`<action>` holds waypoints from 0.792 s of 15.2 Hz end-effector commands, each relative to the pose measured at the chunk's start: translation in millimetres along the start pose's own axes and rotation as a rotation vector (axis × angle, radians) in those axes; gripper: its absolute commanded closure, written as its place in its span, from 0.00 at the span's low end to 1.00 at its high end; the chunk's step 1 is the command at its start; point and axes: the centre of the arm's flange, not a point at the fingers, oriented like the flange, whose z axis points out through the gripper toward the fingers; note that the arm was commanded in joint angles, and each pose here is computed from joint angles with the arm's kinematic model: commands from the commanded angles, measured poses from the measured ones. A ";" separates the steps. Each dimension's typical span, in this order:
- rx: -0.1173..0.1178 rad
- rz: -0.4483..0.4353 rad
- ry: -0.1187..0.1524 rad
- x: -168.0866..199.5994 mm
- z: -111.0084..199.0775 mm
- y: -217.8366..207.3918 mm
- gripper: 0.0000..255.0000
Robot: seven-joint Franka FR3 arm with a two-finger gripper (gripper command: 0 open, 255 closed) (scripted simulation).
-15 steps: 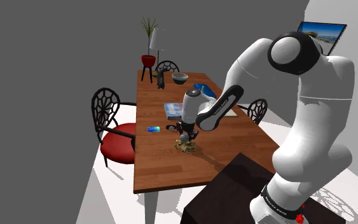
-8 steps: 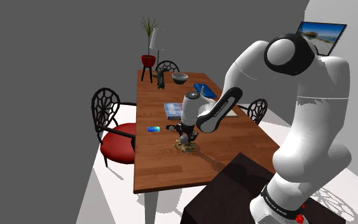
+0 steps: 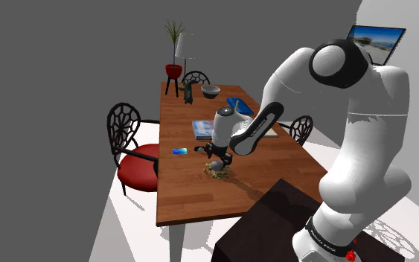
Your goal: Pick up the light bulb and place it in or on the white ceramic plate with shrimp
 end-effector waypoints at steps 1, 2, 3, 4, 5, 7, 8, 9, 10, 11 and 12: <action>0.000 0.000 0.000 0.0 -13.2 0.0 0.00; 0.000 0.000 0.000 0.0 -26.4 0.0 0.00; 0.000 0.000 0.000 0.0 -39.6 0.0 0.00; 0.000 0.000 0.000 0.0 -50.0 0.0 0.00; 0.000 0.000 0.000 0.0 -50.0 0.0 0.00; 0.000 0.000 0.000 0.0 -50.0 0.0 0.00; 0.000 0.000 0.000 0.0 -50.0 0.0 0.00; 0.000 0.000 0.000 0.0 -50.0 0.0 0.00; 0.000 0.000 0.000 0.0 -50.0 0.0 0.00; 0.000 0.000 0.000 0.0 -50.0 0.0 0.00; 0.000 0.000 0.000 0.0 -50.0 0.0 0.00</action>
